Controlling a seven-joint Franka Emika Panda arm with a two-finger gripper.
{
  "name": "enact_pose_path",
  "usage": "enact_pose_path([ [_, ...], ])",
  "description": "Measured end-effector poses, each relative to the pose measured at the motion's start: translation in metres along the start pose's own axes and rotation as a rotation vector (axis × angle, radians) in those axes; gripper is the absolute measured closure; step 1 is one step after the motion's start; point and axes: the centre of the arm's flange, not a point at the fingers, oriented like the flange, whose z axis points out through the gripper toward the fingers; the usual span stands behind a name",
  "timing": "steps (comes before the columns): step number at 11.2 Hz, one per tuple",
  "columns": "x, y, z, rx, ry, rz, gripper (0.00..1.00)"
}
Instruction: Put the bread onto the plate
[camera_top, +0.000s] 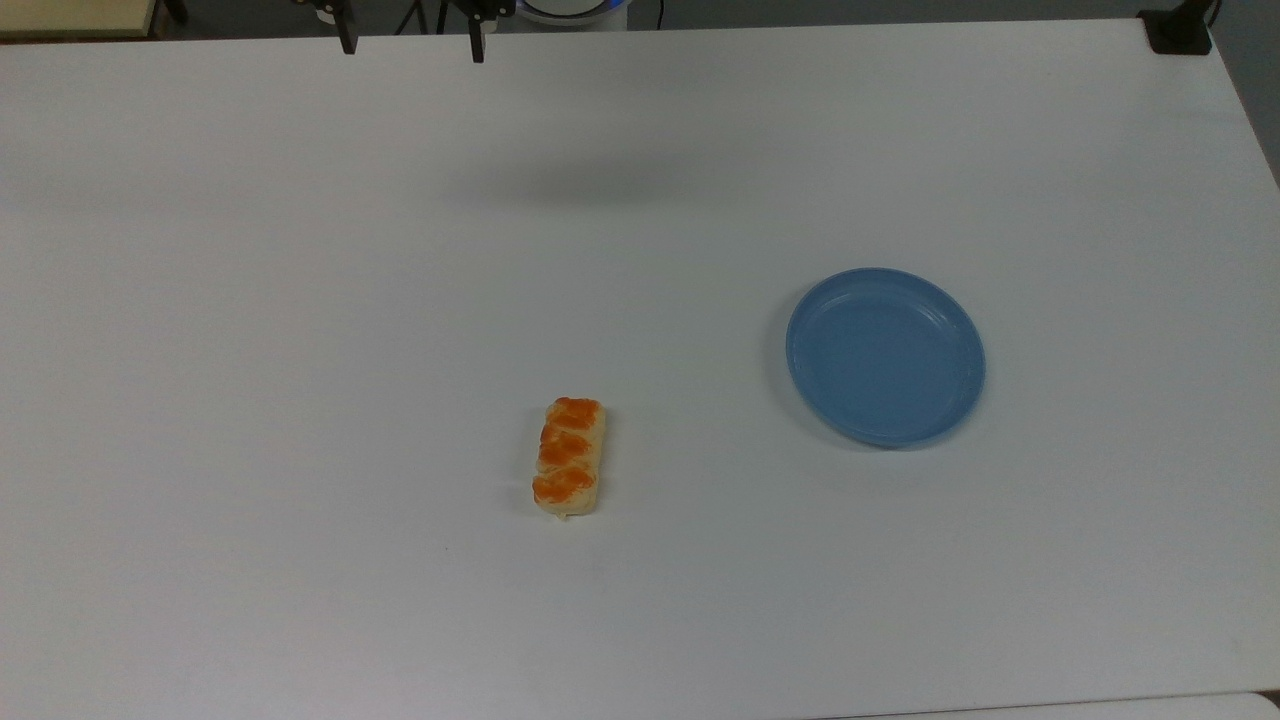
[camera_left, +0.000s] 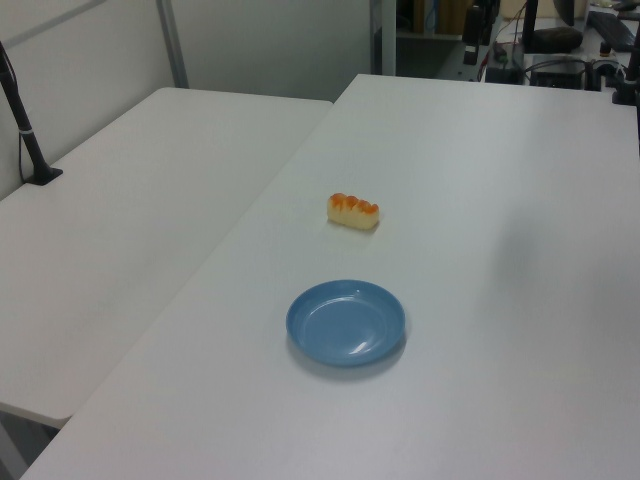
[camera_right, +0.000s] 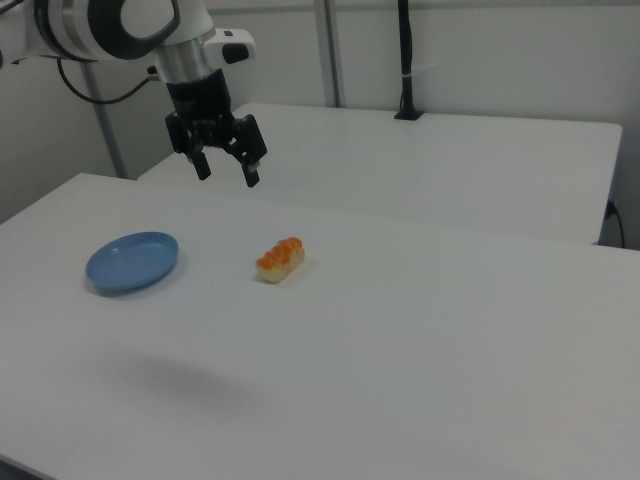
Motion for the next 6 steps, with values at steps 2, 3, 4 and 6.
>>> enact_pose_path([
  [2, -0.0002, 0.0, 0.0003, 0.0, -0.002, -0.004, 0.0],
  [3, -0.0002, 0.0, 0.0003, 0.0, -0.002, -0.004, 0.0],
  [4, -0.0002, 0.0, 0.0003, 0.0, -0.002, -0.004, 0.0],
  [6, -0.0003, 0.0, 0.0003, 0.0, -0.002, -0.005, 0.0],
])
